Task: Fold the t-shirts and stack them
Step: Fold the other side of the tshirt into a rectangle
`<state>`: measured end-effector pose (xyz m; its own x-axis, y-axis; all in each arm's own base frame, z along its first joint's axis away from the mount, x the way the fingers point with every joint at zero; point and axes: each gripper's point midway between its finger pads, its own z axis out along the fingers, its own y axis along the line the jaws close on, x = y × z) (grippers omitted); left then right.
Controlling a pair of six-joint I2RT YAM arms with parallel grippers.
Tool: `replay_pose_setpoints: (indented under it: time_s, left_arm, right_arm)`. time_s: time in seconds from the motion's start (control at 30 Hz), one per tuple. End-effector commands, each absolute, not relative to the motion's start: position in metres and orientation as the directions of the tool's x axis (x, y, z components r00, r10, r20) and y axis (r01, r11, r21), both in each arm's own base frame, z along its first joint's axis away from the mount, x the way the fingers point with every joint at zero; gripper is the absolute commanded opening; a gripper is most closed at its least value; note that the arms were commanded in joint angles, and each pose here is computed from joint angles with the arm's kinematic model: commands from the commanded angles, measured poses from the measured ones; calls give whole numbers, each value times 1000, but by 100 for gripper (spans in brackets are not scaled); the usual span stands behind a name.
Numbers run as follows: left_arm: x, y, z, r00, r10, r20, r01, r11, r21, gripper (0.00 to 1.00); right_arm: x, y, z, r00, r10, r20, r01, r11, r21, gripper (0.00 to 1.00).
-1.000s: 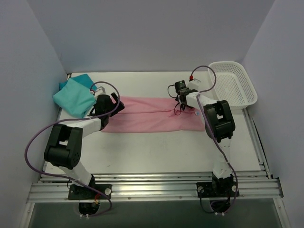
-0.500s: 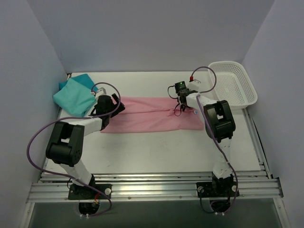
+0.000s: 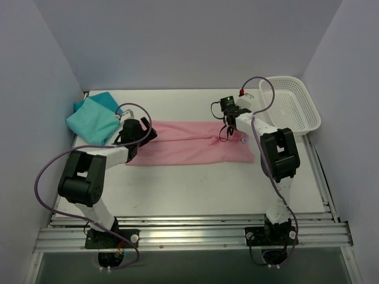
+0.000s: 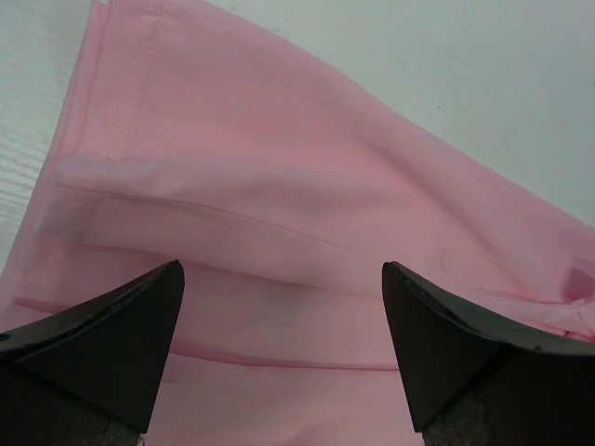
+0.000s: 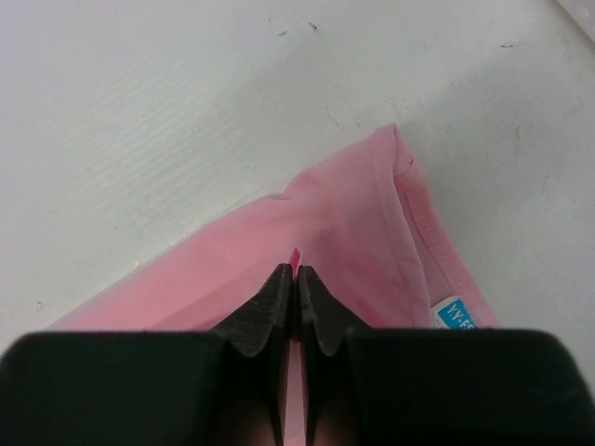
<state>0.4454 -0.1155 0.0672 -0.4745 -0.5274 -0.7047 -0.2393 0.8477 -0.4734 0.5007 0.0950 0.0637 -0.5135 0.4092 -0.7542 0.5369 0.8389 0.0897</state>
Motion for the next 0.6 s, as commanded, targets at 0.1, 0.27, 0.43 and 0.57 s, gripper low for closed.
replay_pose_setpoints:
  time_s: [0.1, 0.27, 0.43, 0.57]
  left_arm:
    - [454, -123, 81, -447, -521, -727, -200, 851, -486, 96]
    - [453, -124, 83, -445, -521, -728, -199, 850, -487, 96]
    - [453, -127, 82, -447, -521, -727, -195, 850, -489, 96]
    - [454, -131, 84, -450, -524, -723, -186, 847, -497, 96]
  right_arm:
    - [494, 90, 83, -495, 402, -771, 546, 834, 84, 0]
    - [486, 92, 84, -503, 409, -762, 538, 837, 94, 0]
    - [458, 111, 86, -524, 391, -757, 500, 860, 98, 0]
    - [427, 124, 104, -525, 351, -776, 469, 879, 81, 0]
